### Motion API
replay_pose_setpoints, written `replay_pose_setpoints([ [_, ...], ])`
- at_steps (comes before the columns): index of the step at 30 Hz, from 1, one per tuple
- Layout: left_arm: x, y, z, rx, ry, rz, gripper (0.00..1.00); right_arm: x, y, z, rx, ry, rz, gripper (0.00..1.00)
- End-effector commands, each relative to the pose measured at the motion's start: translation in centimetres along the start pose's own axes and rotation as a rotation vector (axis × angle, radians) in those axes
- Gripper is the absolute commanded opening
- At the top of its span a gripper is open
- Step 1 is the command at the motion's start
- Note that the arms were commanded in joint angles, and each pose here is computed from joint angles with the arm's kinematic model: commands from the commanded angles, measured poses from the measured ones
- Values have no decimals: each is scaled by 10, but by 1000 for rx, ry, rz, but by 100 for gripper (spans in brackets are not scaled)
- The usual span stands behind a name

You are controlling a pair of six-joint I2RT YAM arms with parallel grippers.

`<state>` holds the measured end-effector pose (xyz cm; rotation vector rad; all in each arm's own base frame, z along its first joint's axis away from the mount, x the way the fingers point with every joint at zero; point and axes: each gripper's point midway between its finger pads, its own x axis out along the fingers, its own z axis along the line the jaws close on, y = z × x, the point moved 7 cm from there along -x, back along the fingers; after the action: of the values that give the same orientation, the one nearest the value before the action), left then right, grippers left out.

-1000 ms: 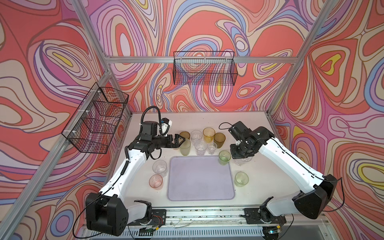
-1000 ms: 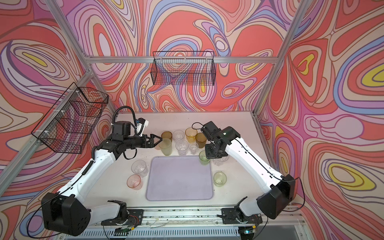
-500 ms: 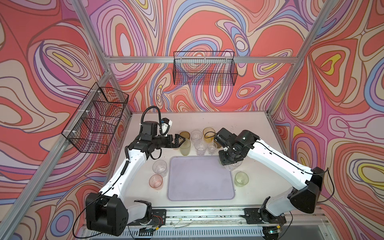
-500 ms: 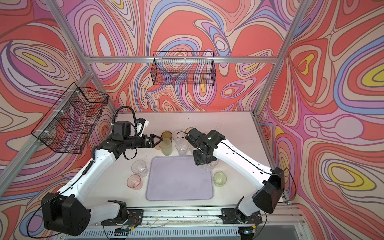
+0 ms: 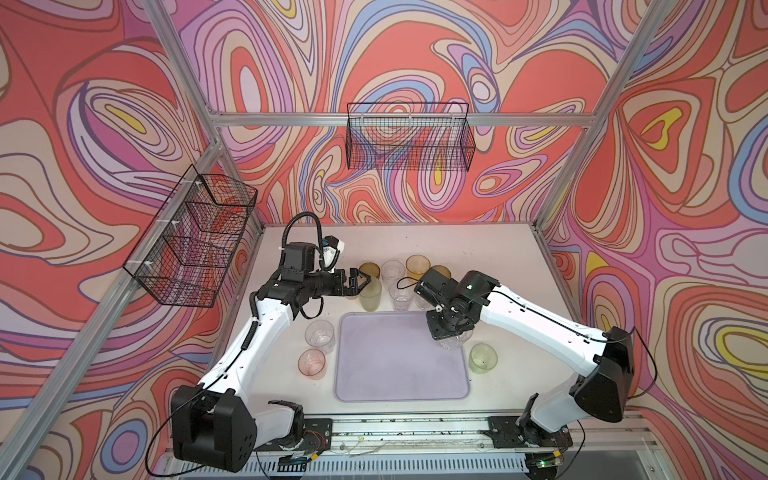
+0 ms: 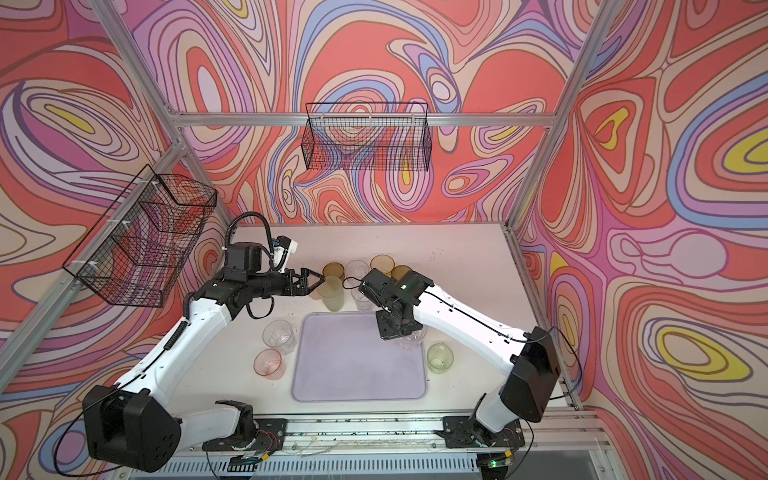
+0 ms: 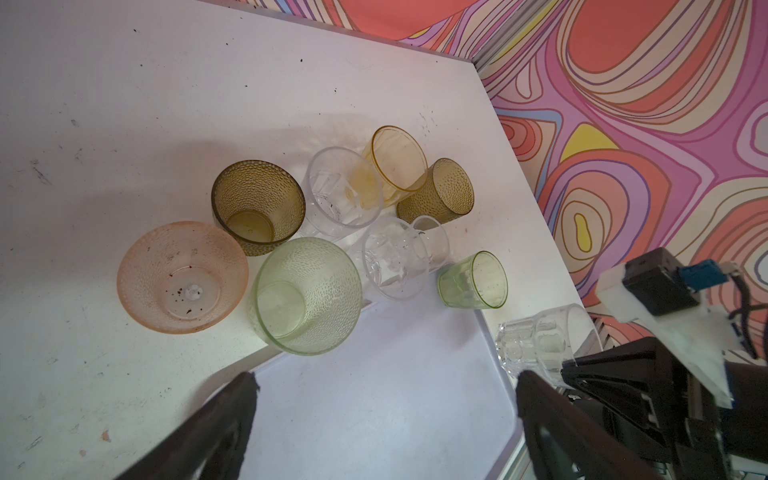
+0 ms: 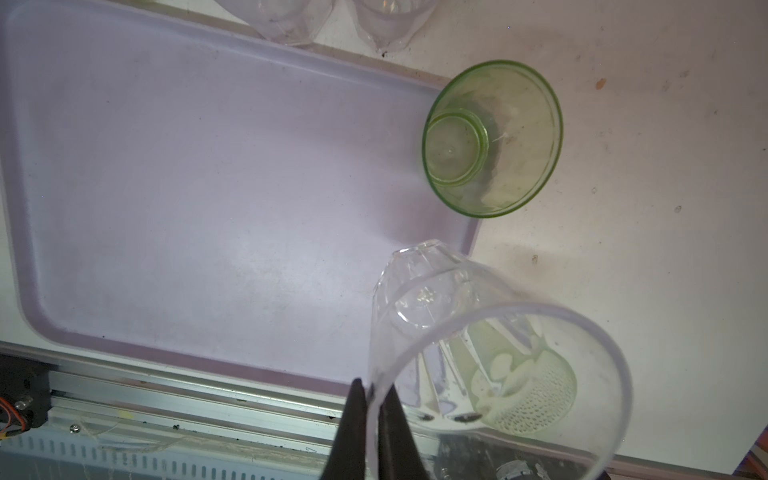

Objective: Place the glasses into the tray
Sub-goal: 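Carry the held clear cup over the lavender tray with the right gripper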

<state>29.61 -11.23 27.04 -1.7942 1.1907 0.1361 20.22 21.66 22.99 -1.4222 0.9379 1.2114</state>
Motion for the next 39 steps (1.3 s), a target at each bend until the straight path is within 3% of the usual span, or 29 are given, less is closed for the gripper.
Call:
replay_pose_setpoints([
  [1,0,-3,-3,19,13,-12,100,10,-1,4,16,-4,-20,0],
  [15,1,-3,-2,18,11,-8,100,43,4,2,29,36,-1,0],
  [39,2,-2,-3,20,11,-5,100,63,4,3,2,83,32,0],
])
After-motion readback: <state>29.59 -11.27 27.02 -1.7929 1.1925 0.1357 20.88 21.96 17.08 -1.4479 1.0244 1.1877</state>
